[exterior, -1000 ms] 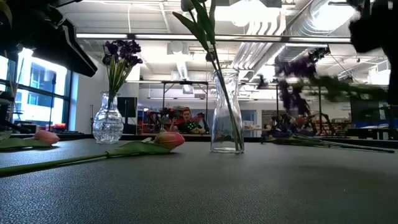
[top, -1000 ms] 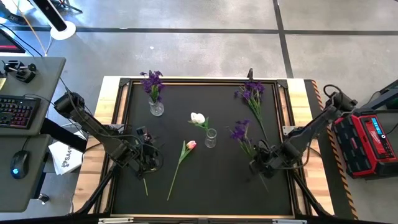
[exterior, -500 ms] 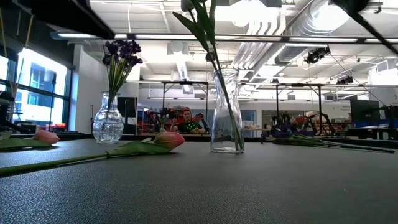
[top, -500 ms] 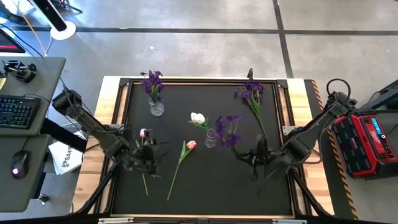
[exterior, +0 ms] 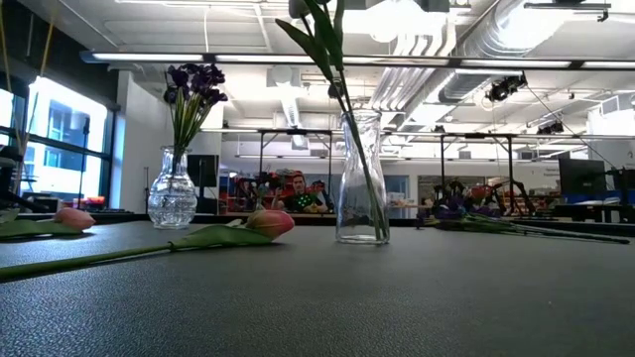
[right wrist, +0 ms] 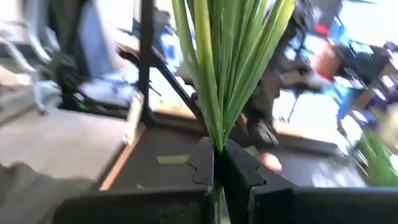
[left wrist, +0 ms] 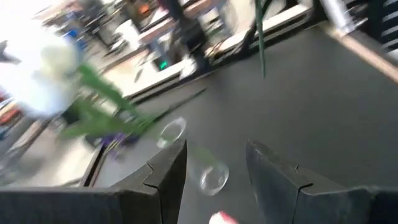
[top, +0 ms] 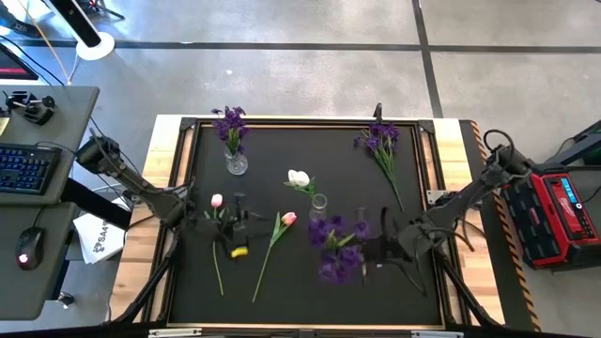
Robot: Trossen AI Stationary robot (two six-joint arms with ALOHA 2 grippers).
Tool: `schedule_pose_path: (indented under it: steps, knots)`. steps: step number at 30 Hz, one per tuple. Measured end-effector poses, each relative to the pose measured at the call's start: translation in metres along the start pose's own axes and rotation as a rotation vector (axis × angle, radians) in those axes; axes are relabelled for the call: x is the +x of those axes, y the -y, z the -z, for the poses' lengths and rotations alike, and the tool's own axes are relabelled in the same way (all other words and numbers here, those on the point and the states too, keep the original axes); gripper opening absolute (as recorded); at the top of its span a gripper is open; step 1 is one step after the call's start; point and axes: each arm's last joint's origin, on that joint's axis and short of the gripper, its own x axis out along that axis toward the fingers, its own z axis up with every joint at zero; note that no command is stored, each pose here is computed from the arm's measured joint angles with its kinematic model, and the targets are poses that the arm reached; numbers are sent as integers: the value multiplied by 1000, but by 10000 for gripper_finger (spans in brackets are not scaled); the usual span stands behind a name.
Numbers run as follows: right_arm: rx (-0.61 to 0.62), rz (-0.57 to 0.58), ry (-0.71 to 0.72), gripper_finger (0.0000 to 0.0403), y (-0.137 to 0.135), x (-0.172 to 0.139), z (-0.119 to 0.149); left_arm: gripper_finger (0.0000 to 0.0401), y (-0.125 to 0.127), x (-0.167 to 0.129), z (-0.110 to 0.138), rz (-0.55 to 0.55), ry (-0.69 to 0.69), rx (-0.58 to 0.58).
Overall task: Sort flowers into vase by color
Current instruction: Put the bottom violet flower into the left transparent flower vase
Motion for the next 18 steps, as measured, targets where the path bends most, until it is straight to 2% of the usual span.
schedule_pose_path:
  steps: [2,7,12,18]
  knots:
    - [-18,-38,53,0,2,9,0,154,-6,10,-4,47,61,0]
    - [-44,-100,163,0,11,29,3,157,-18,34,-9,84,210,30]
    - [-40,-63,189,0,23,38,5,185,-29,49,-12,122,339,32]
    - [-34,-23,200,0,35,42,4,236,-41,60,-8,181,380,-81]
